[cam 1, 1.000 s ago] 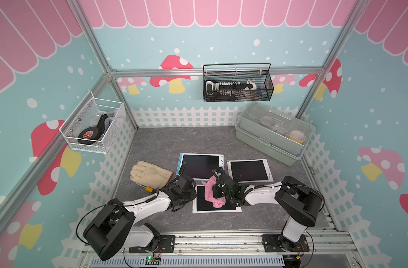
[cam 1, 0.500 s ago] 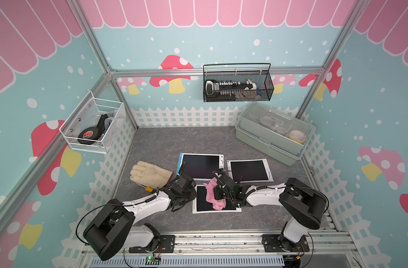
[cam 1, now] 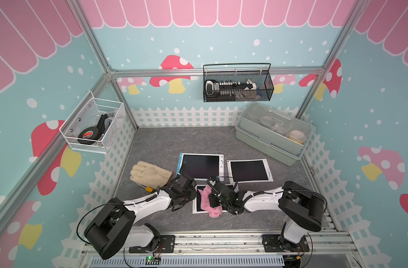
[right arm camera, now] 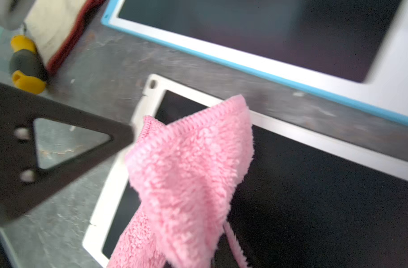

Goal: Wipe the drawing tablet
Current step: Wipe the dirt from the drawing tablet.

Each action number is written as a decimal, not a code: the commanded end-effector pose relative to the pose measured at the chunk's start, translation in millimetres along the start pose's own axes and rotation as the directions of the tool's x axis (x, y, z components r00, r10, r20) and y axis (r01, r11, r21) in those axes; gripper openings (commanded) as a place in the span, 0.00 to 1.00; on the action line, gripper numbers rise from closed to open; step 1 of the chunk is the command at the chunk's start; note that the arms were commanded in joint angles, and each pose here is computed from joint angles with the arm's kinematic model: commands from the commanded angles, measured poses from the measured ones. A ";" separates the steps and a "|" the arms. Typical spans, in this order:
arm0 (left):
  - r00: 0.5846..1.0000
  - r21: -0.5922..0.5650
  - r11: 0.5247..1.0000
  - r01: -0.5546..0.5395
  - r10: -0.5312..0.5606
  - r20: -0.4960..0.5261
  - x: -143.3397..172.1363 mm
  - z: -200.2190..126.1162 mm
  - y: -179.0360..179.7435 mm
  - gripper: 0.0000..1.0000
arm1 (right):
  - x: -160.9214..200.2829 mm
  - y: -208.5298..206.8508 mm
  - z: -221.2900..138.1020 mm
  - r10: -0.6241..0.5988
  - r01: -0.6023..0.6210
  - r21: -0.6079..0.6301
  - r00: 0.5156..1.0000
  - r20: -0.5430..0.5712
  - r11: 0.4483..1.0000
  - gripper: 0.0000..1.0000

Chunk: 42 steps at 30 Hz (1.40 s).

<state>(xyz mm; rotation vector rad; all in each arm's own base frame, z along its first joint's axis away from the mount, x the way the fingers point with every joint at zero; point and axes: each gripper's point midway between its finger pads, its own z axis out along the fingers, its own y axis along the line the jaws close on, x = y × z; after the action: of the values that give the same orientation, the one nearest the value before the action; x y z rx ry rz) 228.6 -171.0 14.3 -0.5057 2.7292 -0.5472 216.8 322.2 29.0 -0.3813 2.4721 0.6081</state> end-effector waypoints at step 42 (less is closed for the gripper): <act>0.965 -0.301 0.952 -0.062 -0.020 -0.262 59.7 -0.9 77.2 0.09 | 19.7 13.5 -10.3 -0.088 0.088 0.021 0.996 0.029 0.996 0.00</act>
<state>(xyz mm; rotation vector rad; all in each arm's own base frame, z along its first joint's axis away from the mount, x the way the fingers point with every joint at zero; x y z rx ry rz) 225.7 -175.9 14.4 -0.4628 2.7995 -0.5252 190.8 327.5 30.8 -0.4770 2.4092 0.5735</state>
